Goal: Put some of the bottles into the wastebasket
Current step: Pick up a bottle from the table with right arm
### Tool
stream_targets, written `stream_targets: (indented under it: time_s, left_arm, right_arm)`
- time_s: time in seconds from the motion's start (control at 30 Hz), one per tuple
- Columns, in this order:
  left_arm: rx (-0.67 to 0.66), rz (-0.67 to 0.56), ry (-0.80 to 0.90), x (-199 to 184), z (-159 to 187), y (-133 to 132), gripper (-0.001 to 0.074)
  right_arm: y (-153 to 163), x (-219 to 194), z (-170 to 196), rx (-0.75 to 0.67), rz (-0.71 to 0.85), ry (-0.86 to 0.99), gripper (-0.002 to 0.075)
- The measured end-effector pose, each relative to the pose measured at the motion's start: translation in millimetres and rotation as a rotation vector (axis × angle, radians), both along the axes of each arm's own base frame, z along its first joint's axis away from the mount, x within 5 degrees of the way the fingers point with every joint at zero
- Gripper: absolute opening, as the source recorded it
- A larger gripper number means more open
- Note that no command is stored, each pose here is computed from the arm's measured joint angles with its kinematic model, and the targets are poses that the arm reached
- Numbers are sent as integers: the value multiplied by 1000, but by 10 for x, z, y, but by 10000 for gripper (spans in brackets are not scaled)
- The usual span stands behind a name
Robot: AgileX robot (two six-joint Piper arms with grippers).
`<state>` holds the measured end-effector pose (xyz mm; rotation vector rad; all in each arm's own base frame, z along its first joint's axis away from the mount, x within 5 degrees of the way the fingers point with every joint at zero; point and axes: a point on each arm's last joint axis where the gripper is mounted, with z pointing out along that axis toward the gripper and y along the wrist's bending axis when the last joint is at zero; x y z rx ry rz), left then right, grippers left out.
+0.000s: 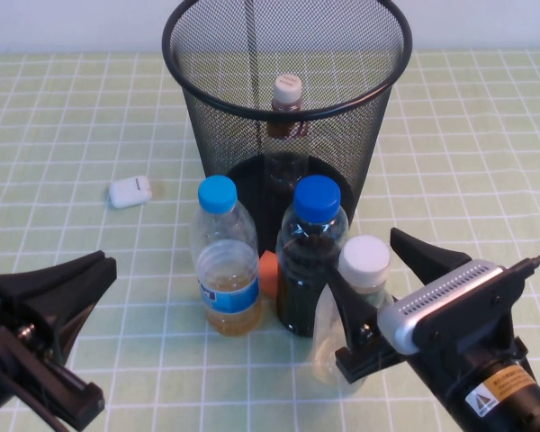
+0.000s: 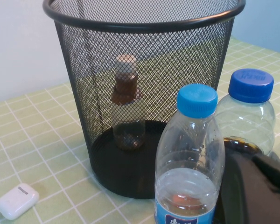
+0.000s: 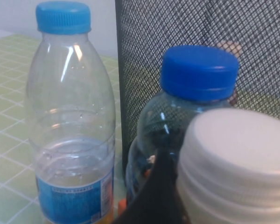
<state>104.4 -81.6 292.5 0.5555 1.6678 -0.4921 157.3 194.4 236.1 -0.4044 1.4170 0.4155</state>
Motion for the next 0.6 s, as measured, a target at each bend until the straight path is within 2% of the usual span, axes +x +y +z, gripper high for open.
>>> stream_targets:
  time_s: [0.4,0.6]
  left_arm:
    - [4,1,-1,0,-2,1,-3]
    - [4,1,-1,0,-2,1,-3]
  right_arm:
    - [53,22,-68,13,12,-12,545]
    - [54,21,-68,12,13,-12,428]
